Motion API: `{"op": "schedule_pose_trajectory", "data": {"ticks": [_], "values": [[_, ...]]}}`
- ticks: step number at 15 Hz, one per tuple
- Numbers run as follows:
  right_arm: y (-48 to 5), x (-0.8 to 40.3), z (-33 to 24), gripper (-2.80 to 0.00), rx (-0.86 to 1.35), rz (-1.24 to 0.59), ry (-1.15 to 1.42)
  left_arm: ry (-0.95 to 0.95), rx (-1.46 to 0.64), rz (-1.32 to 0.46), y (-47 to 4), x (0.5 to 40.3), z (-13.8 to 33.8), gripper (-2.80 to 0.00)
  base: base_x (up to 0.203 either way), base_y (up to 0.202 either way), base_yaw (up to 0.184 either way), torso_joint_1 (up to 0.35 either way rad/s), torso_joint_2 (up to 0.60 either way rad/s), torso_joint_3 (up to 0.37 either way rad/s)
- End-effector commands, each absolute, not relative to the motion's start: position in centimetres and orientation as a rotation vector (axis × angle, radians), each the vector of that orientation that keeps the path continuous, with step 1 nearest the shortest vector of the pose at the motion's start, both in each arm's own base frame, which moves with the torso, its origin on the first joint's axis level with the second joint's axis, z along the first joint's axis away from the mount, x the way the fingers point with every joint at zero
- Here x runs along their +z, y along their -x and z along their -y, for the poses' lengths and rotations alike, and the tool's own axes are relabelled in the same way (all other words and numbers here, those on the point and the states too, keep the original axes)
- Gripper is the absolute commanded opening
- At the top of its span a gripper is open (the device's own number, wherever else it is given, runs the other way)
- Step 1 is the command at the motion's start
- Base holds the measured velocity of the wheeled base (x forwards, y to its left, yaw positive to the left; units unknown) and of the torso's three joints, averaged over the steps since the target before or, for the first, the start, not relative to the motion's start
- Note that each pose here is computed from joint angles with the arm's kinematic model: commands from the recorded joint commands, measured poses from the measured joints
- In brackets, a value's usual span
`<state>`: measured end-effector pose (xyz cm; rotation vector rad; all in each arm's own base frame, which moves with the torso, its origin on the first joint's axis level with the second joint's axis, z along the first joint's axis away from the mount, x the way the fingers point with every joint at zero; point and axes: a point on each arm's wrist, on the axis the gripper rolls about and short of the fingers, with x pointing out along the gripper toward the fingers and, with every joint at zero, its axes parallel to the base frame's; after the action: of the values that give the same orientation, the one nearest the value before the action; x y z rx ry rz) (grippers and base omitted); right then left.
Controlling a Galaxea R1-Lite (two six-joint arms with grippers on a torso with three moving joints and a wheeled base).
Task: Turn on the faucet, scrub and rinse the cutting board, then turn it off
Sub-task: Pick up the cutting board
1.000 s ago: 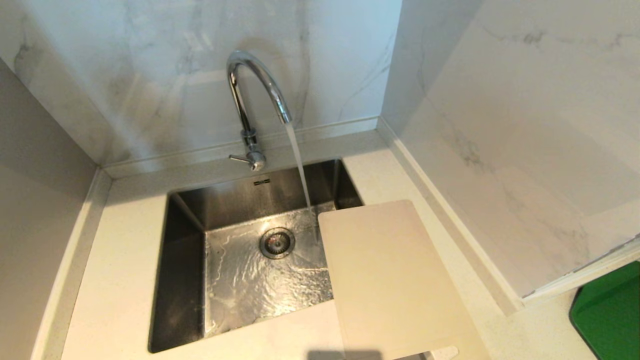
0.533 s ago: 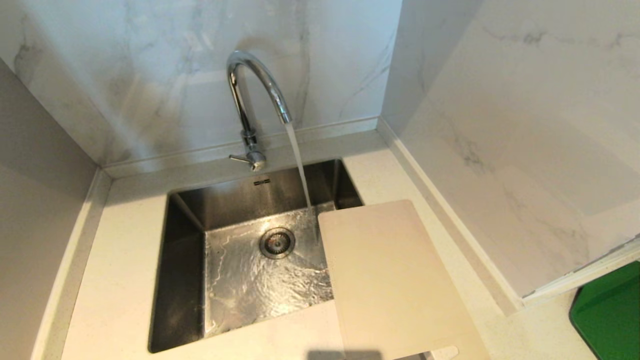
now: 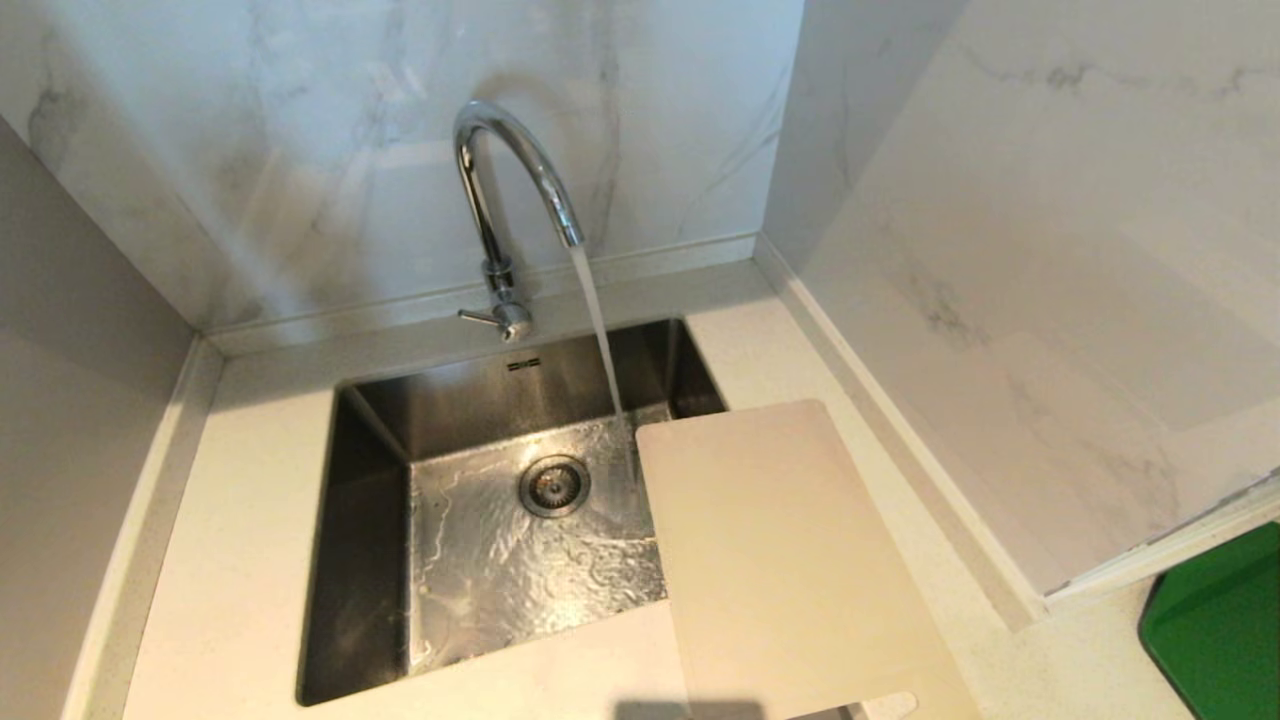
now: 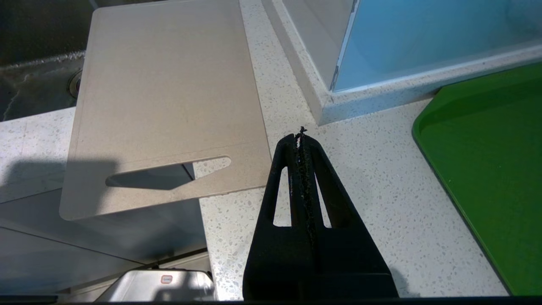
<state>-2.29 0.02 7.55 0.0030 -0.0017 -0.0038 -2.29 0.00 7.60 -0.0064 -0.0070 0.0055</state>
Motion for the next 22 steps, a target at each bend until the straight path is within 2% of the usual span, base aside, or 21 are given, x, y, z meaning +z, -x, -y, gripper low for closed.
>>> {"op": "schedule_pose_trajectory", "data": {"ticks": [1, 9, 13, 17, 22], "values": [[2.3, 7.5, 0.0, -2.80, -0.003, 0.002, -0.003, 0.008, 0.006, 0.006, 2.3, 7.6, 0.0, -2.80, 0.000, 0.000, 0.000, 0.000, 0.00, 0.000], [2.3, 7.6, 0.0, -2.80, -0.005, -0.009, -0.005, 0.008, 0.006, 0.006, 2.3, 7.6, 0.0, -2.80, 0.000, 0.000, 0.000, 0.000, 0.00, 0.000], [1.7, 7.8, 0.0, -2.80, 0.001, -0.078, 0.016, 0.005, 0.006, 0.000, 2.3, 7.5, 0.0, -2.80, 0.000, 0.000, 0.000, 0.000, 0.00, 0.000], [0.9, 13.5, -0.1, -2.80, 0.059, -0.077, 0.023, 0.005, 0.006, 0.003, 2.3, 7.6, 0.0, -2.80, 0.000, 0.000, 0.000, 0.000, 0.00, 0.000], [-3.0, 22.0, -0.4, -2.80, 0.182, -0.161, 0.011, 0.005, 0.006, 0.002, 2.3, 7.5, 0.0, -2.80, 0.000, 0.000, 0.000, 0.000, 0.00, 0.000]]}}
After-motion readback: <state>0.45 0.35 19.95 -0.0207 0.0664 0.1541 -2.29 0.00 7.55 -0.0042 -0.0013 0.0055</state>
